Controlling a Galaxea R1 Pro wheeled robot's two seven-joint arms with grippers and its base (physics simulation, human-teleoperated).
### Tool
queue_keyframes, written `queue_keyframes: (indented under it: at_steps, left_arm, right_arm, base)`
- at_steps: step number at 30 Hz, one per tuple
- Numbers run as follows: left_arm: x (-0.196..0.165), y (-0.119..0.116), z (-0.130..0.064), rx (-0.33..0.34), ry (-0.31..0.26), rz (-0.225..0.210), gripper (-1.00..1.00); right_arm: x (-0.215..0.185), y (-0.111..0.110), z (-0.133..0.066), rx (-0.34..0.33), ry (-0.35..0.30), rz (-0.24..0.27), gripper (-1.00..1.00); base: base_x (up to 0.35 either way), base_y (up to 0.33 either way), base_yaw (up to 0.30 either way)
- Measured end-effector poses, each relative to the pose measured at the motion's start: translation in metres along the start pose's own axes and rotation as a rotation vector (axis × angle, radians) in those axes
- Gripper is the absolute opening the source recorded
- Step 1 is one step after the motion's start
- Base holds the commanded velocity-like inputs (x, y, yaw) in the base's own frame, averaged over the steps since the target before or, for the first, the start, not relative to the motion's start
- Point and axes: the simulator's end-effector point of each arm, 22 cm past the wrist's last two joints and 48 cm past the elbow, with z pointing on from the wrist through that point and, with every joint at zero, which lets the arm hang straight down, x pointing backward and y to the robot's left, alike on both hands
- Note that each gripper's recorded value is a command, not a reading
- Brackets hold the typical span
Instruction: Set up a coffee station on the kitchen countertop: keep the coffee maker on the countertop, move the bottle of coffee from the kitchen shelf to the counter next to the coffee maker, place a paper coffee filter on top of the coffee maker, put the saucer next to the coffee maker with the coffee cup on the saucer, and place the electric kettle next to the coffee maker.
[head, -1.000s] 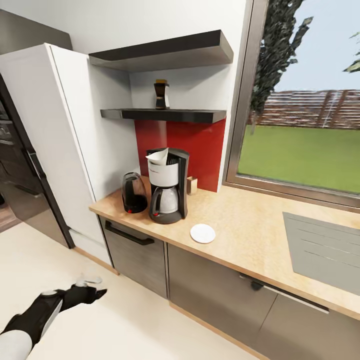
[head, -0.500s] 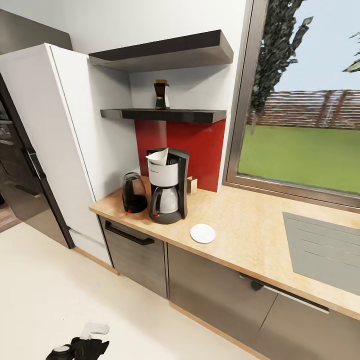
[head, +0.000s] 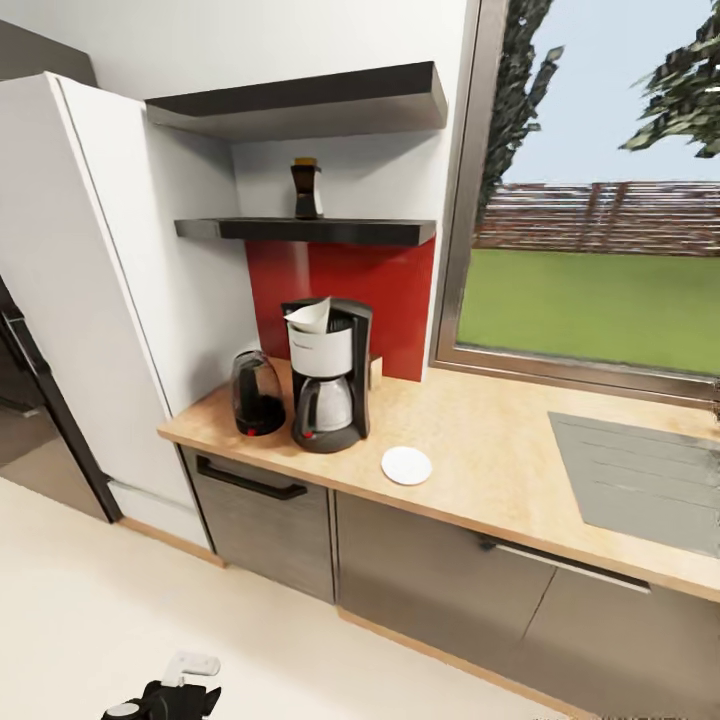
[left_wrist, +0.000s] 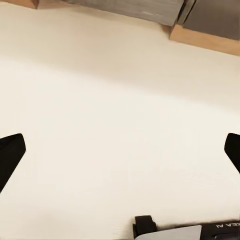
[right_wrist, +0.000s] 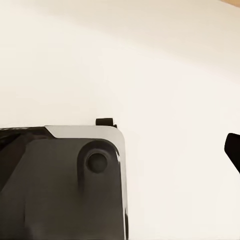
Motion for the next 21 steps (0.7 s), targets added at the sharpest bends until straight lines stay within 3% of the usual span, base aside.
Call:
queue_keyframes:
  at_steps: [21]
  left_arm:
    - [0.0016,-0.0004,0.0002,0.001,0.004,0.000,1.00]
  right_arm:
    - [-0.0001,-0.0004,0.0001,0.001,0.000,0.000,1.00]
  base:
    - [0.028,0.333,-0.263]
